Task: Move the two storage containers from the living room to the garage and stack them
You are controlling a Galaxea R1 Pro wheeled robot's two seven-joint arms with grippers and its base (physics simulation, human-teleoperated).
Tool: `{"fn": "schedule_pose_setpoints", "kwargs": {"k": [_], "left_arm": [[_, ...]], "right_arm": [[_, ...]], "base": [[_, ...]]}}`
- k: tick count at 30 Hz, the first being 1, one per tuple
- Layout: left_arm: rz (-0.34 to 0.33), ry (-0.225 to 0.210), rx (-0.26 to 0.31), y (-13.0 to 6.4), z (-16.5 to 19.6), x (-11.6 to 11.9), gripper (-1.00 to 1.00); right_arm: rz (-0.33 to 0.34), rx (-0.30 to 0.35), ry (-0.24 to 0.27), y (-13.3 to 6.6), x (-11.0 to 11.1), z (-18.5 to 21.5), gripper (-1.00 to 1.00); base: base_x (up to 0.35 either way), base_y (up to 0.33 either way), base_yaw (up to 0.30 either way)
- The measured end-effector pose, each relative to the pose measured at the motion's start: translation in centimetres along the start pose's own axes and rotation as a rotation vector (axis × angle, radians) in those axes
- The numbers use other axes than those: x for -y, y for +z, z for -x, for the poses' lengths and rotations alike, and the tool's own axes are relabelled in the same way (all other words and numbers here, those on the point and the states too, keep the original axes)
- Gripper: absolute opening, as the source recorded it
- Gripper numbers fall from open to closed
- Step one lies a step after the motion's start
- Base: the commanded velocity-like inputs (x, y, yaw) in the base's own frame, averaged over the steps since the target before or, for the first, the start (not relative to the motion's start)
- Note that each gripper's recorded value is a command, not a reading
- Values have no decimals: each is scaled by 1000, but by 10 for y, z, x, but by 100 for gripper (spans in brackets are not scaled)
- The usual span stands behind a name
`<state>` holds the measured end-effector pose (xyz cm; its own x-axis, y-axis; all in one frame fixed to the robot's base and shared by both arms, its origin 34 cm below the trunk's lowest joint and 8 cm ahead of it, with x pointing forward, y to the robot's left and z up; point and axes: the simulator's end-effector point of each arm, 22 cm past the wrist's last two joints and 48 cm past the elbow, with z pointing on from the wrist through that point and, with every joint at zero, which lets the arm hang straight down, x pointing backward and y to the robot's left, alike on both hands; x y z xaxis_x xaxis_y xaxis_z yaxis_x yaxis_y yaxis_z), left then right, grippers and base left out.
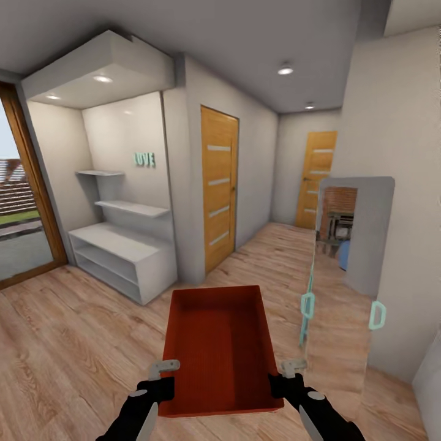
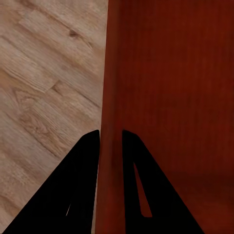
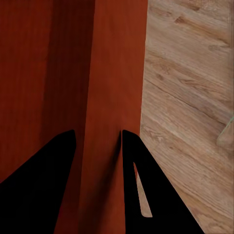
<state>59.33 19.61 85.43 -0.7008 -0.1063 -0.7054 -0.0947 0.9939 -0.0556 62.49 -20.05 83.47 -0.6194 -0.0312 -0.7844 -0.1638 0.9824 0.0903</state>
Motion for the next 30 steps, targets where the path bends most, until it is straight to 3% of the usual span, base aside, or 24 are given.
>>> {"fn": "schedule_pose_setpoints", "kwargs": {"k": [10, 25, 30], "left_arm": [[0, 0, 0, 0, 0, 0, -100], [0, 0, 0, 0, 0, 0, -100], [0, 0, 0, 0, 0, 0, -100]], "right_arm": [[0, 0, 0, 0, 0, 0, -100], [0, 0, 0, 0, 0, 0, -100], [0, 0, 0, 0, 0, 0, -100]], "base": [[321, 155, -247], [321, 157, -19], [319, 167, -185]]}}
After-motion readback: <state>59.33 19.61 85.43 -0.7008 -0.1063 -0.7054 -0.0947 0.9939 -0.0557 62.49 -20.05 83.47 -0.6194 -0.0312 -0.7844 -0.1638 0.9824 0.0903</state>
